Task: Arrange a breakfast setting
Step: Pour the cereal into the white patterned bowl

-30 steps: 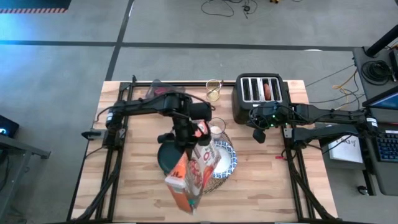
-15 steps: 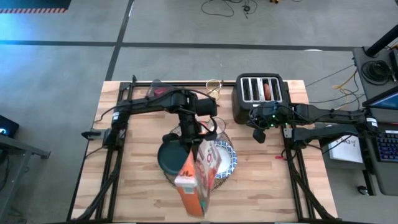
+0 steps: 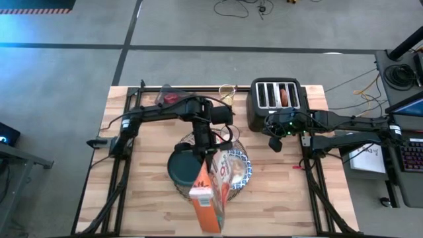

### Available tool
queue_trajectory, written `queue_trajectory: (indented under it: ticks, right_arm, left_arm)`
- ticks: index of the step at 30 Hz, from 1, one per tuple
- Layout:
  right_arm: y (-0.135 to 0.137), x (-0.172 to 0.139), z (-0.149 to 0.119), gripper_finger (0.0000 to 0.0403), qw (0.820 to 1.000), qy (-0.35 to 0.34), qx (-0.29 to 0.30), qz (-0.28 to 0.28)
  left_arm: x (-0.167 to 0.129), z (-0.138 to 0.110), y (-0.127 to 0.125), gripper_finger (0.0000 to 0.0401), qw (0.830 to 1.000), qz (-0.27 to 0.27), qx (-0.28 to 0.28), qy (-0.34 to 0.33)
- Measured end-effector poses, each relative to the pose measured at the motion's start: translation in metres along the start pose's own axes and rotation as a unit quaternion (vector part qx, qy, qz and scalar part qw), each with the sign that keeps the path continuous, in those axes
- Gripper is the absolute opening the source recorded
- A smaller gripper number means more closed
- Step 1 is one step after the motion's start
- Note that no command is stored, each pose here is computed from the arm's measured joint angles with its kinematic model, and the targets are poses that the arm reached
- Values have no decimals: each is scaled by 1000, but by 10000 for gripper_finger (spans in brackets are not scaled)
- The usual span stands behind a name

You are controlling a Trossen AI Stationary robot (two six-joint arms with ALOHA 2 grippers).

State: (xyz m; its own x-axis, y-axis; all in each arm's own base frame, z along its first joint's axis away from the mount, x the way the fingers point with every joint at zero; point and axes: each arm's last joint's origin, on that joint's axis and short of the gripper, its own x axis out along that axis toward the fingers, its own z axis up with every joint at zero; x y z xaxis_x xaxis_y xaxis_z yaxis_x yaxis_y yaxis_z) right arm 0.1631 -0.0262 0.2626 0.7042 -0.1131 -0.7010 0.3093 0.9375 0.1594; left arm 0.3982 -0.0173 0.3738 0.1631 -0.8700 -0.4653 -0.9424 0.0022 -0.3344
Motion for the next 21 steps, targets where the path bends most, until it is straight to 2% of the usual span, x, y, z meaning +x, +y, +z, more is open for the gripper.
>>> queue_trajectory:
  ticks: [21]
  right_arm:
    - [0,0,0,9,1000,0,0,0]
  left_arm:
    - [-1,1,5,0,999,14,22,-27]
